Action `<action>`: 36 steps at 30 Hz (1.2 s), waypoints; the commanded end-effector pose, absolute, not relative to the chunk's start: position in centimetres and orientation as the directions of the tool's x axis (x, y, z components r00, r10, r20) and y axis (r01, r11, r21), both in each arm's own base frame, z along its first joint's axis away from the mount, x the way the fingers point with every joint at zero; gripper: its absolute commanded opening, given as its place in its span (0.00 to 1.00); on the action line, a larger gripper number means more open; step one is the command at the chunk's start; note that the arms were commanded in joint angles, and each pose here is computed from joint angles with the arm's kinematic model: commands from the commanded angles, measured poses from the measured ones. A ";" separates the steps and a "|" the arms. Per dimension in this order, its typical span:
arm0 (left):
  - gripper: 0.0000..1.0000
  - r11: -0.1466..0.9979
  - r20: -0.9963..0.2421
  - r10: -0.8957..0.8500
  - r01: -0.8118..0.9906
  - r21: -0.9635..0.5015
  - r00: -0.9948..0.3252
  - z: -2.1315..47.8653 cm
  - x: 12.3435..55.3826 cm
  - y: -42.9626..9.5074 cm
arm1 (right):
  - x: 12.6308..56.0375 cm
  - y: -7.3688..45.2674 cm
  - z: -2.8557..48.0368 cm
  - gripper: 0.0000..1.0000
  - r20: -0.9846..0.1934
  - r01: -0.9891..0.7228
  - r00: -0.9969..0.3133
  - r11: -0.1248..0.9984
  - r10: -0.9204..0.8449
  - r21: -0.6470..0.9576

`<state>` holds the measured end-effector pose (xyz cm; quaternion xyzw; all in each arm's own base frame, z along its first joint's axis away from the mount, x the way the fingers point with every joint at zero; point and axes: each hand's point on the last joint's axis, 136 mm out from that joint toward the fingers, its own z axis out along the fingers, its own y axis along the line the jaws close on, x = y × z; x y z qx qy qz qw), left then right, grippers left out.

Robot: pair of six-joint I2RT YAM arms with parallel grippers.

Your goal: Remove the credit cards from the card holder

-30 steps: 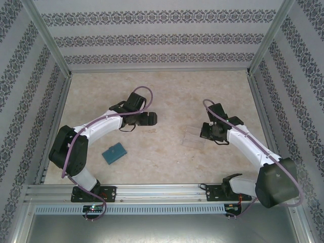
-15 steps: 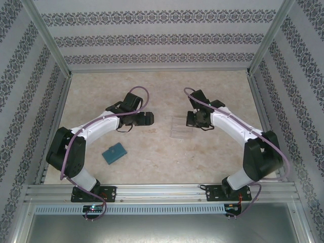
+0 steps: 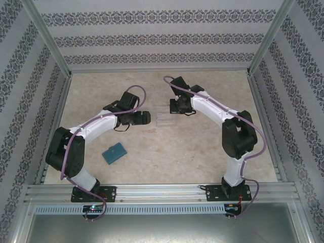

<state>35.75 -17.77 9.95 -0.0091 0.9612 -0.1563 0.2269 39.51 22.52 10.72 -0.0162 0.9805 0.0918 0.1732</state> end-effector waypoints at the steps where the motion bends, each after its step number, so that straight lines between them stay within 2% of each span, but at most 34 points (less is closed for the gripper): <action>1: 0.88 0.965 -0.419 -0.069 0.047 -0.260 -0.905 9.8 34.5 -16.0 | 40.3 24.3 11.0 0.00 -0.339 -0.117 -0.939 0.976 -0.049 0.181; 9: 0.88 0.972 -0.396 -0.075 0.022 -0.234 -0.915 9.1 33.3 -15.0 | 43.0 26.3 10.3 0.00 -0.337 -0.153 -0.937 0.975 -0.090 0.163; 24: 0.89 0.985 -0.328 -0.109 -0.057 -0.166 -0.938 7.7 31.6 -13.0 | 45.9 26.5 8.2 0.01 -0.323 -0.146 -0.940 0.985 -0.109 0.090; 32: 0.90 0.985 -0.293 -0.149 -0.116 -0.128 -0.945 7.4 30.4 -11.4 | 46.1 26.2 8.4 0.20 -0.318 -0.121 -0.944 0.988 -0.085 0.096; 36: 0.90 0.977 -0.270 -0.197 -0.168 -0.129 -0.942 7.4 29.4 -10.6 | 46.0 26.2 9.6 0.25 -0.334 -0.123 -0.939 0.987 -0.082 0.104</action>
